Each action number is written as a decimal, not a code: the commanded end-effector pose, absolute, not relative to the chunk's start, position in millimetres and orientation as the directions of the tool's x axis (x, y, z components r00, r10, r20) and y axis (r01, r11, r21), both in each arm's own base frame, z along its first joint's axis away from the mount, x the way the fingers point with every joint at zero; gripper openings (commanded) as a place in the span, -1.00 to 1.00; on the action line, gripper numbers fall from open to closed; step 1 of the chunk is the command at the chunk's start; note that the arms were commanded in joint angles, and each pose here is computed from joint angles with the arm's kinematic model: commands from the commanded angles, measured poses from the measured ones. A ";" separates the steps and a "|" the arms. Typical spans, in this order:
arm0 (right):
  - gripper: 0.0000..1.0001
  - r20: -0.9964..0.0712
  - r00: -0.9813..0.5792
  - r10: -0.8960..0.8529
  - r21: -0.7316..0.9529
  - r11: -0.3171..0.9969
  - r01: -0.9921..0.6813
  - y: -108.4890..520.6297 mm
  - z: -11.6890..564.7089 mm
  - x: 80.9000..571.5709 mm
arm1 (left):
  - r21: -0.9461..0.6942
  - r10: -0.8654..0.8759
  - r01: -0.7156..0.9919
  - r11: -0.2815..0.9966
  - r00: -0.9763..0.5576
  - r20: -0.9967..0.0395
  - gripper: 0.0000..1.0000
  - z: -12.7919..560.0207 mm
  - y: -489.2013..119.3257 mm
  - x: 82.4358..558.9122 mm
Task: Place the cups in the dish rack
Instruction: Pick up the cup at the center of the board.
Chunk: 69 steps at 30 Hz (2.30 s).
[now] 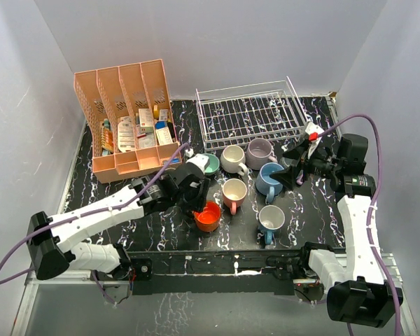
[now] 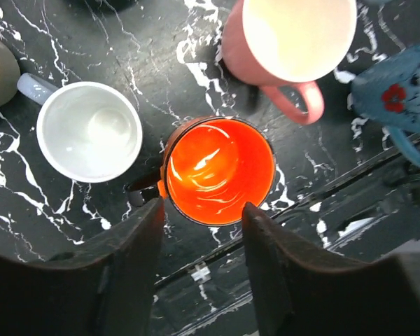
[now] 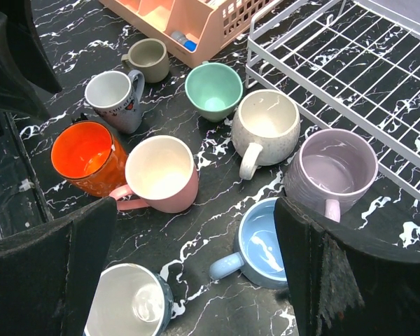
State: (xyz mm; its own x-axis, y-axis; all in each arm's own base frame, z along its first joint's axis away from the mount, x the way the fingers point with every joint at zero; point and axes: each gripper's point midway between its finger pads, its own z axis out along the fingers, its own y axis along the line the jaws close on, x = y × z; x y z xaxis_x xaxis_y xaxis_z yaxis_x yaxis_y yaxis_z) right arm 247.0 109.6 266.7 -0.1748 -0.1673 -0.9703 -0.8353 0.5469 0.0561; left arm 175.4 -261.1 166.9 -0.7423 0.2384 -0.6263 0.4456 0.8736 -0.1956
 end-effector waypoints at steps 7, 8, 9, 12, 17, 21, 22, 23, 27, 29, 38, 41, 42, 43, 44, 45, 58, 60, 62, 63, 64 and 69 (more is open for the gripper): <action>0.96 -0.979 -0.108 -0.173 -0.005 0.549 -0.836 107.4 272.3 253.1 | -0.069 0.565 0.706 0.704 -0.617 -0.548 -0.22 150.0 -283.4 173.5; 0.96 -0.979 -0.106 -0.172 -0.006 0.549 -0.836 107.5 271.9 252.7 | -0.046 0.597 0.722 0.690 -0.604 -0.527 -0.22 147.4 -283.7 175.9; 0.96 -0.979 -0.110 -0.170 -0.001 0.549 -0.836 107.5 271.0 252.6 | -0.015 0.629 0.736 0.677 -0.589 -0.508 -0.22 145.1 -282.8 179.1; 0.97 -0.980 -0.113 -0.166 0.002 0.555 -0.832 106.1 270.2 254.0 | 0.067 0.694 0.754 0.653 -0.561 -0.451 -0.16 137.9 -277.3 189.7; 0.96 -0.979 -0.117 -0.164 0.006 0.559 -0.829 105.4 268.4 253.5 | 0.104 0.760 0.800 0.591 -0.509 -0.405 -0.05 124.0 -280.4 196.0; 0.96 -0.979 -0.122 -0.164 0.010 0.558 -0.830 105.7 266.2 252.8 | 0.119 0.784 0.814 0.568 -0.492 -0.377 -0.04 116.6 -281.6 200.0; 0.96 -0.979 -0.123 -0.164 0.011 0.559 -0.829 105.5 266.2 253.0 | 0.119 0.787 0.817 0.564 -0.488 -0.377 -0.04 115.8 -281.9 201.2; 0.97 -0.979 -0.124 -0.164 0.011 0.559 -0.829 105.3 266.0 252.9 | 0.119 0.789 0.819 0.562 -0.486 -0.376 -0.04 114.2 -281.6 202.4; 0.96 -0.979 -0.125 -0.162 0.013 0.558 -0.830 105.4 265.9 252.8 | 0.103 0.796 0.827 0.552 -0.486 -0.362 -0.07 107.2 -279.6 204.5; 0.96 -0.978 -0.129 -0.161 0.017 0.559 -0.829 105.0 264.8 253.1 | 0.093 0.799 0.830 0.550 -0.490 -0.349 -0.19 101.2 -277.7 204.9; 0.97 -0.978 -0.139 -0.154 0.030 0.559 -0.829 104.0 262.2 254.1 | 0.012 0.799 0.839 0.545 -0.514 -0.312 -0.42 78.1 -280.6 199.8; 0.97 -0.978 -0.141 -0.152 0.033 0.558 -0.830 104.2 261.2 253.7 | -0.003 0.797 0.837 0.548 -0.523 -0.302 -0.63 72.8 -279.5 198.1; 0.96 -0.978 -0.142 -0.152 0.034 0.559 -0.828 103.8 260.5 253.5 | -0.007 0.795 0.835 0.550 -0.526 -0.300 -0.70 71.3 -279.1 197.5; 0.96 -0.978 -0.141 -0.152 0.033 0.559 -0.828 103.8 260.8 253.5 | -0.010 0.794 0.834 0.551 -0.528 -0.300 -0.75 70.4 -278.6 197.1; 0.97 -0.978 -0.144 -0.151 0.035 0.559 -0.828 103.8 260.1 253.5 | -0.012 0.793 0.833 0.553 -0.530 -0.299 -0.81 69.5 -278.5 196.4; 0.97 -0.978 -0.142 -0.151 0.034 0.559 -0.829 103.9 260.4 253.4 | -0.014 0.792 0.832 0.554 -0.532 -0.300 -0.92 69.1 -278.2 196.0; 0.96 -0.981 -0.138 -0.140 0.043 0.534 -0.844 107.7 264.8 247.5 | -0.059 0.684 0.785 0.616 -0.571 -0.455 -1.00 118.3 -275.4 187.0; 0.97 -0.981 -0.138 -0.135 0.047 0.523 -0.851 109.3 265.9 245.5 | -0.081 0.639 0.774 0.627 -0.571 -0.515 -1.00 135.2 -274.1 183.5; 0.96 -0.982 -0.137 -0.128 0.053 0.509 -0.859 111.3 267.5 242.9 | -0.109 0.586 0.760 0.641 -0.576 -0.570 -1.00 148.5 -273.5 180.6; 0.96 -0.983 -0.137 -0.125 0.057 0.501 -0.864 112.3 268.2 241.9 | -0.127 0.551 0.752 0.647 -0.576 -0.604 -1.00 157.0 -273.6 179.3; 0.96 -0.983 -0.136 -0.120 0.060 0.491 -0.869 113.7 269.3 240.1 | -0.147 0.515 0.743 0.652 -0.578 -0.633 -1.00 163.0 -273.9 178.5; 0.97 -0.986 -0.136 -0.096 0.081 0.434 -0.897 120.5 274.3 231.0 | -0.289 0.285 0.690 0.664 -0.590 -0.756 -1.00 199.1 -279.6 175.8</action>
State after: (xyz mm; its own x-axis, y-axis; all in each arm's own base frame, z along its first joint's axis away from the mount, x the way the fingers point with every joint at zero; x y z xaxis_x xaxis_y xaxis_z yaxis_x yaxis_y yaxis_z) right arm 239.7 113.8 257.2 -0.1841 -0.1180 -0.9758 -0.8612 0.4978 0.1023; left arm 174.3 -261.0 158.3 -0.5730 0.5165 -0.6363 0.7383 0.6624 -0.1271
